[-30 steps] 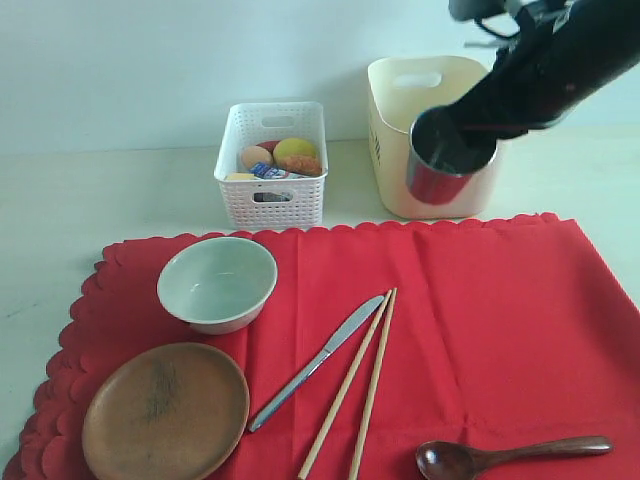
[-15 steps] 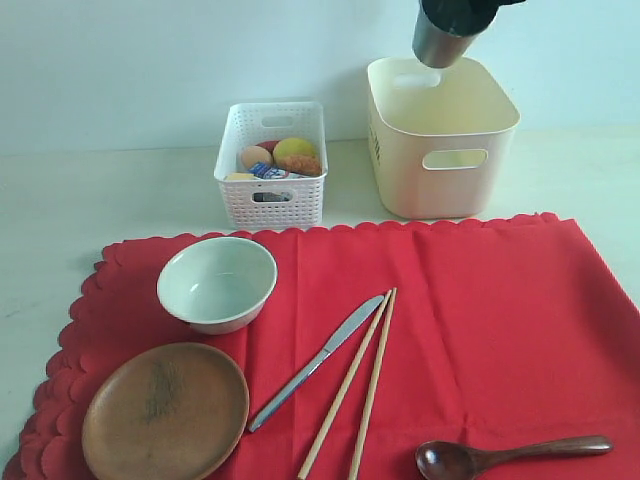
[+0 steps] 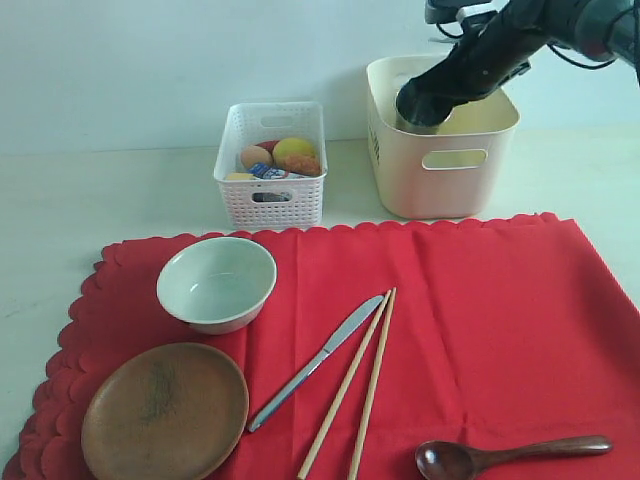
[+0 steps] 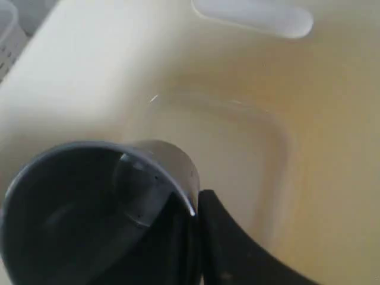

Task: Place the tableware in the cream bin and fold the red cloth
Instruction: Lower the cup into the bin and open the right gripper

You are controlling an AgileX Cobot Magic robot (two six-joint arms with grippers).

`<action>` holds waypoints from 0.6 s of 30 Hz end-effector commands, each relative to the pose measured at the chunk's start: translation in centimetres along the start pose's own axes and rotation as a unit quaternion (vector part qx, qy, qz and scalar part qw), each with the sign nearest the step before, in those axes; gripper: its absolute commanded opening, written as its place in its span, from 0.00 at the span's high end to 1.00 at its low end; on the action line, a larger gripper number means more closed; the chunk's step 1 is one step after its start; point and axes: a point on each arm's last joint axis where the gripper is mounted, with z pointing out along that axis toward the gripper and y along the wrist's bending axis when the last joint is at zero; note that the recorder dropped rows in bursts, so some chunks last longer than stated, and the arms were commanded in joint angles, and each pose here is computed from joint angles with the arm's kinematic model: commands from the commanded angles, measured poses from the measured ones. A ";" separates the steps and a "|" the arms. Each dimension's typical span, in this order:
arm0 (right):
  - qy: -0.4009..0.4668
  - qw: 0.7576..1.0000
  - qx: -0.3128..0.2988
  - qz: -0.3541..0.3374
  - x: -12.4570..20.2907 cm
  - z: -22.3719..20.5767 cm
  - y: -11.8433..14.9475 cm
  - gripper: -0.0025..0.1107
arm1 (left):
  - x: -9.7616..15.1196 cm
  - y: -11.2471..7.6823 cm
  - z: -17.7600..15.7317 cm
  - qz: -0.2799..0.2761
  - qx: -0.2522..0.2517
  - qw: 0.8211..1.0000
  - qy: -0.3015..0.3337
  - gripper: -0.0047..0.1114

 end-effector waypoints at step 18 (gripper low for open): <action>0.029 0.999 -0.012 0.012 -3.4 -13.0 1.4 0.31 | 0.0 0.0 0.0 0.000 0.003 1.000 -0.006 0.29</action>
